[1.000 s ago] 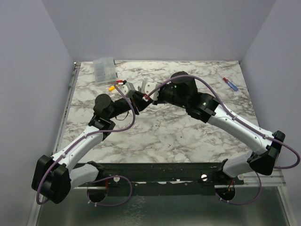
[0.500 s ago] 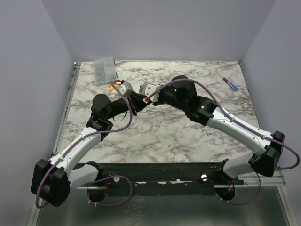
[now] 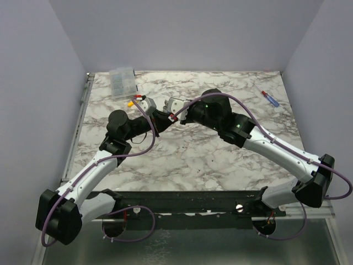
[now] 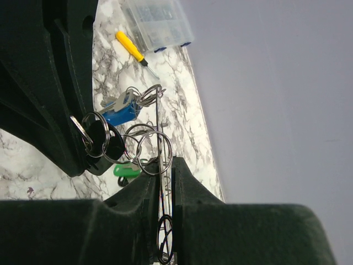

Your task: Remove the keys from the keyring

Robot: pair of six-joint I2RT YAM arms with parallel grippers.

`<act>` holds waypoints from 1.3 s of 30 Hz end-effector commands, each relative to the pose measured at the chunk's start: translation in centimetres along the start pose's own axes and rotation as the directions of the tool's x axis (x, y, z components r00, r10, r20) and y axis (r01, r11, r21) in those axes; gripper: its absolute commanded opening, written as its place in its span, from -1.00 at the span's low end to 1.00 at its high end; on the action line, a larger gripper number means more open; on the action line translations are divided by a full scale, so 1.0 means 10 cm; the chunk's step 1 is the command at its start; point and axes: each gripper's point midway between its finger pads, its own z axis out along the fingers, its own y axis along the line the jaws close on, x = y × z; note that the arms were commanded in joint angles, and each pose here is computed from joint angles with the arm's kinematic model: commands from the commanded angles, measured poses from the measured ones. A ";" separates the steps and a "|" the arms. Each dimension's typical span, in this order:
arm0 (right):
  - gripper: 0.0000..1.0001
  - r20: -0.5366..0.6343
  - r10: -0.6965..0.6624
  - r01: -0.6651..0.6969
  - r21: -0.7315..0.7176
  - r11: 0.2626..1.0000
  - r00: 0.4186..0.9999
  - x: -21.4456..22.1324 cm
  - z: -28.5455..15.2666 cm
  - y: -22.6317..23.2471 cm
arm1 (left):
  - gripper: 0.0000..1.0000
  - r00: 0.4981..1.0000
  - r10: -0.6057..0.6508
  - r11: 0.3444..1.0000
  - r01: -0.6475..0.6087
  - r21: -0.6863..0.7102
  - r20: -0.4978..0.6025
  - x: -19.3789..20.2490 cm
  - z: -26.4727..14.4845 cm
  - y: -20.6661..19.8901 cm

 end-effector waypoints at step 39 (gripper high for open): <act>-0.99 0.079 0.045 -0.045 0.002 0.999 0.996 -0.23 -0.19 -0.20 | 0.28 0.989 0.138 0.990 -0.137 -0.008 0.048 -0.13 0.33 0.14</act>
